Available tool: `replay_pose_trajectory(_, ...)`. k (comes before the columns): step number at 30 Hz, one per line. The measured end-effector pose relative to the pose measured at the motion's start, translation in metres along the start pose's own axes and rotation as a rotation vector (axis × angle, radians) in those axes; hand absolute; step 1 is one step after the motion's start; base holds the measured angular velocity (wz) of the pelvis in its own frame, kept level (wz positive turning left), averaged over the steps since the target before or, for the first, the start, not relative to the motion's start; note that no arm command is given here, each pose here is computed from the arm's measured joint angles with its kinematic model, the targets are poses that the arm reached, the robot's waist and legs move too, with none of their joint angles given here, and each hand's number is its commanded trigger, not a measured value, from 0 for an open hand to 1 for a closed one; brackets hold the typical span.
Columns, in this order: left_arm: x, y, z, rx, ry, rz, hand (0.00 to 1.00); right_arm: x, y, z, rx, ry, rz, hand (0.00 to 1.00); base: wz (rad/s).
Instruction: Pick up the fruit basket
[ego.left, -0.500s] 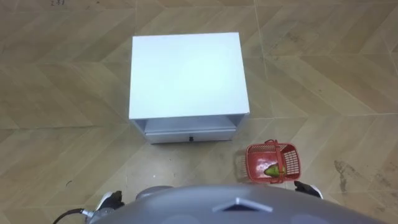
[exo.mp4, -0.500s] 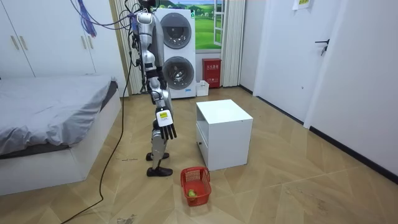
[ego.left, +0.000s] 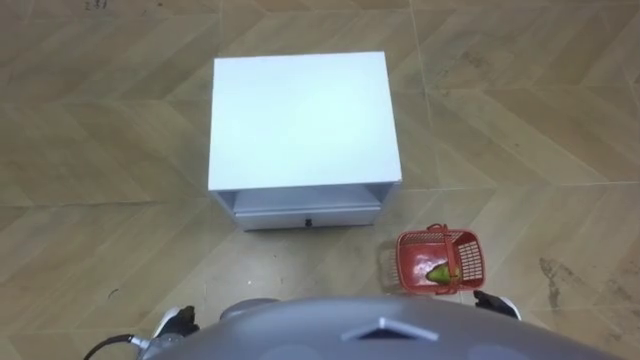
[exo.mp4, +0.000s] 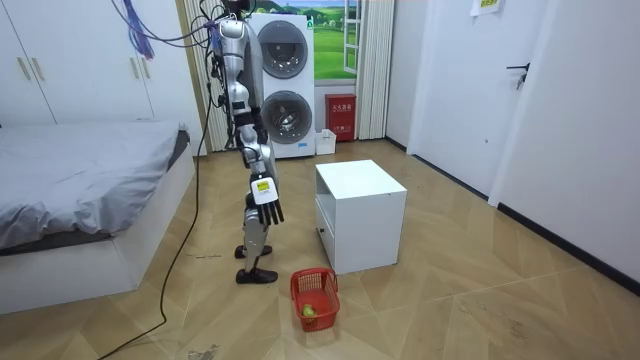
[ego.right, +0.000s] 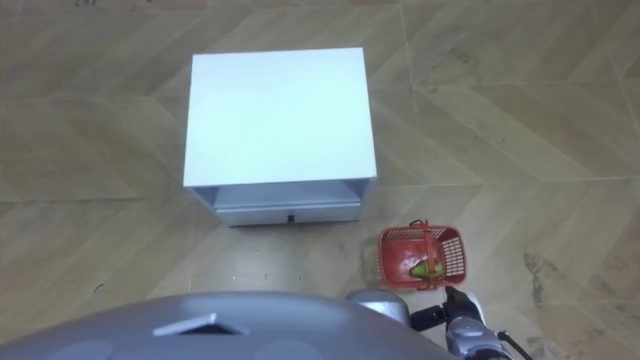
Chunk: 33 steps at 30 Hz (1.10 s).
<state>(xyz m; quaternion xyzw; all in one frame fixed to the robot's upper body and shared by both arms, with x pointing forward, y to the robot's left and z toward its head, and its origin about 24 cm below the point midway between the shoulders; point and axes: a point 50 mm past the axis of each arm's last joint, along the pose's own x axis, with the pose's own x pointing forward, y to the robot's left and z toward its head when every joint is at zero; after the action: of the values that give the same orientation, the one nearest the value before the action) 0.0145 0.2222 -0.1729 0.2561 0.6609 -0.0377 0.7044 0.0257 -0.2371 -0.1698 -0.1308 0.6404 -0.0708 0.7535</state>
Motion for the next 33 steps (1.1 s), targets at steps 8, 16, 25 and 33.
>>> replay_pose_trajectory(8, 0.000, -0.002, -0.006, -0.016, 0.023, -0.030, 0.00, 0.000, -0.001, -0.003, -0.017, 0.011, 0.016, 0.00, -0.02)
replay_pose_trajectory(16, -0.001, -0.006, -0.012, -0.015, 0.042, -0.054, 0.00, 0.000, 0.000, -0.003, -0.023, 0.019, 0.022, 0.00, -0.01)
replay_pose_trajectory(25, -0.001, -0.006, -0.013, -0.014, 0.061, -0.058, 0.00, 0.001, 0.000, -0.002, -0.062, 0.019, 0.020, 0.00, 0.00)
replay_pose_trajectory(33, -0.001, -0.007, -0.014, -0.013, 0.061, -0.061, 0.00, 0.001, -0.001, -0.003, -0.076, 0.037, 0.019, 0.00, 0.00)
